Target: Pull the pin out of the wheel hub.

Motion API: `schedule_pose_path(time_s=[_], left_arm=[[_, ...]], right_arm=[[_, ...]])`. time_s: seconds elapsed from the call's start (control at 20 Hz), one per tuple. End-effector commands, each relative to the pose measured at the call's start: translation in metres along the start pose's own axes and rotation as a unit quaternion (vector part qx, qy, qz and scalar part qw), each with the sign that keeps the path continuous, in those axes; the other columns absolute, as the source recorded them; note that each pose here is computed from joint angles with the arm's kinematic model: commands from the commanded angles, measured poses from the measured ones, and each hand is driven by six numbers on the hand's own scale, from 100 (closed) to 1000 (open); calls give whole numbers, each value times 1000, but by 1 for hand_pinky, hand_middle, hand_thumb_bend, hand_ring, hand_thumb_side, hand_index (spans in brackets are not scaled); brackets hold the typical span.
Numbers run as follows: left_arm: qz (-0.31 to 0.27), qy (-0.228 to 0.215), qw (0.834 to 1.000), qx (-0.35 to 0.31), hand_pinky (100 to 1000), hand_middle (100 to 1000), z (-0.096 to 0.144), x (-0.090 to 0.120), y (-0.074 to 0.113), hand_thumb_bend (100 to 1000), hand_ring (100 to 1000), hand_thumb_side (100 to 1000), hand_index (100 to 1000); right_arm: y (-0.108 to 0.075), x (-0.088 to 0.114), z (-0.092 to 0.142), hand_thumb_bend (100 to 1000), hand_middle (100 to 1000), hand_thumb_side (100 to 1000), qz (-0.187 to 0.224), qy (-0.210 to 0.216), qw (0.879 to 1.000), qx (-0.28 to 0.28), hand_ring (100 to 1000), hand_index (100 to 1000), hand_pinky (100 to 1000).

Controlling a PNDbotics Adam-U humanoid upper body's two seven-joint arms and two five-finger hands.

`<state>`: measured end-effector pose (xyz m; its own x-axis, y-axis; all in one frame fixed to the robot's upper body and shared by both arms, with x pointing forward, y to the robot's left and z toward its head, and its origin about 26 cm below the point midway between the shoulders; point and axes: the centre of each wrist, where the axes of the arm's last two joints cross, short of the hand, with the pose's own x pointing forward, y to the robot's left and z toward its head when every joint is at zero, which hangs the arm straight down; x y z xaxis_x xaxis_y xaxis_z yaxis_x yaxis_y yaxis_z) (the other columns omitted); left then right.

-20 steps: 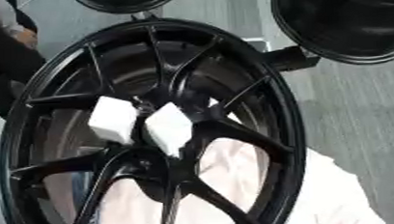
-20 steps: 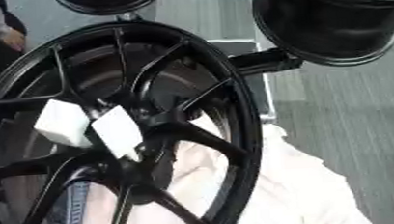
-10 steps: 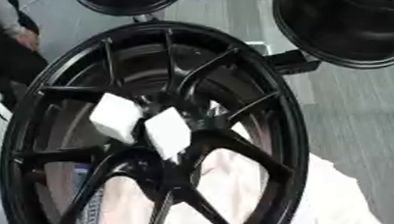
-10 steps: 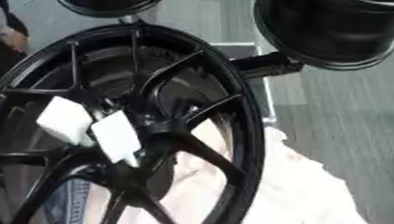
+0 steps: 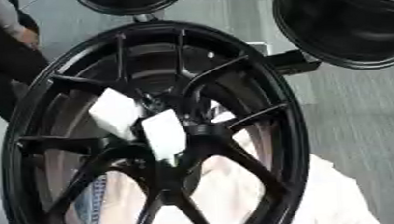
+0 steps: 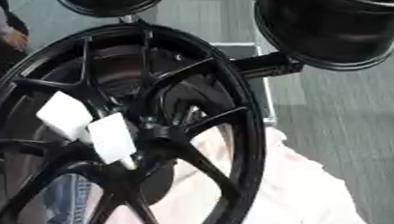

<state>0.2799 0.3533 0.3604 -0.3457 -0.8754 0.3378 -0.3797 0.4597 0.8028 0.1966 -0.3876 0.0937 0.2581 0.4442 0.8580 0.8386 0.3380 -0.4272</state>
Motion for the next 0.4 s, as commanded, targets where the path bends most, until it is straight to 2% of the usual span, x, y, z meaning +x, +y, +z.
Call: schedule_pose_path(time_s=[0.05,0.4], left_arm=[[-28,-59,998,-16,771,616,1,25,4,220,571,152,753],[-55,-148,984,-88,770,619,-6,41,-6,248,582,147,757]], right_arm=[[-3,5,-4,100,575,470,3,-13,1000,-6,625,653,583],[-2,6,-4,100,575,470,4,-16,1000,-1,624,653,584]])
